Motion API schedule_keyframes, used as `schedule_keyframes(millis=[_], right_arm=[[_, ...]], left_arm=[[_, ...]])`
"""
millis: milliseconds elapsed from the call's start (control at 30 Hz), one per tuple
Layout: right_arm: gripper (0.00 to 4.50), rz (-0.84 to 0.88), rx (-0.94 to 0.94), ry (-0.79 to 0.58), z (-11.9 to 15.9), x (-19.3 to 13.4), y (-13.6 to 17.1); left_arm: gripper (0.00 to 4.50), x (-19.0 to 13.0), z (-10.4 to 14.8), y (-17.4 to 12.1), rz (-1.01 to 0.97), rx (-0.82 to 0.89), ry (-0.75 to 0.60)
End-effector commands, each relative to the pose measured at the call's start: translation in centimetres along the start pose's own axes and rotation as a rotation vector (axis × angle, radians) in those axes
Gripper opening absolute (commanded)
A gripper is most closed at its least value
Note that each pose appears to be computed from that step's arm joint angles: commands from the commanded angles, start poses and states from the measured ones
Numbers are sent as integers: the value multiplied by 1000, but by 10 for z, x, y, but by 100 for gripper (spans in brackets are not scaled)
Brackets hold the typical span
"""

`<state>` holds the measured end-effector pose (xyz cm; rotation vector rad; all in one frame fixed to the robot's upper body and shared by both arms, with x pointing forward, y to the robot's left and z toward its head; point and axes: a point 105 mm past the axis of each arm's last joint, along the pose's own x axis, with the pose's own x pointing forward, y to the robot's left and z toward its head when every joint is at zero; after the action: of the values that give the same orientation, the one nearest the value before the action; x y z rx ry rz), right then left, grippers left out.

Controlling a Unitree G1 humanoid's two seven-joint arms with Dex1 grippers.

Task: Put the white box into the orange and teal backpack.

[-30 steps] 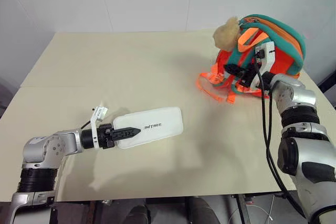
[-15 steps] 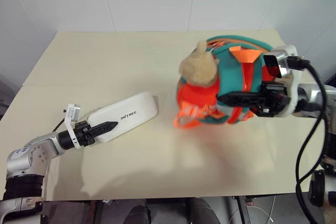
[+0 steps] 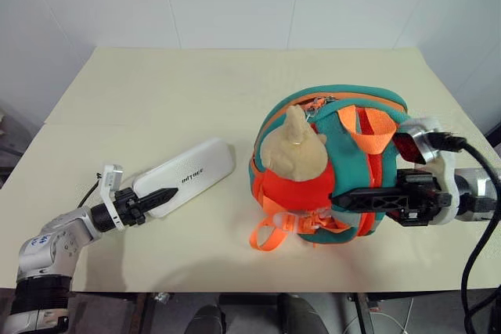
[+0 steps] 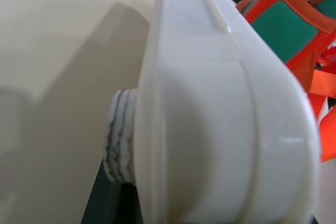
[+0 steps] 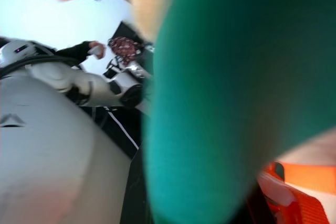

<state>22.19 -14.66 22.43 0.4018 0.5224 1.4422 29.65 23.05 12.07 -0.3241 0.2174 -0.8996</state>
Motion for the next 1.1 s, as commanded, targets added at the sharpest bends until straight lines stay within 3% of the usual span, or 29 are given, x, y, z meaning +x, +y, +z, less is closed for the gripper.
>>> schedule_keyframes(millis=[33, 300, 633, 967, 1100], right_arm=[[55, -23, -35, 1, -1, -2, -6], [55, -44, -25, -11, -8, -2, -30], [55, -44, -34, 15, -12, 1, -44], [55, -43, -45, 20, -14, 2, -43], [55, -47, -46, 16, -15, 0, -41]], left_arm=[[126, -7, 42, -24, -86, 96, -122], [126, -20, 88, -73, -220, 171, -190], [126, 5, 107, -118, -449, 246, -153], [126, 31, 102, -111, -529, 388, -23], [126, 42, 123, -96, -446, 562, -139]])
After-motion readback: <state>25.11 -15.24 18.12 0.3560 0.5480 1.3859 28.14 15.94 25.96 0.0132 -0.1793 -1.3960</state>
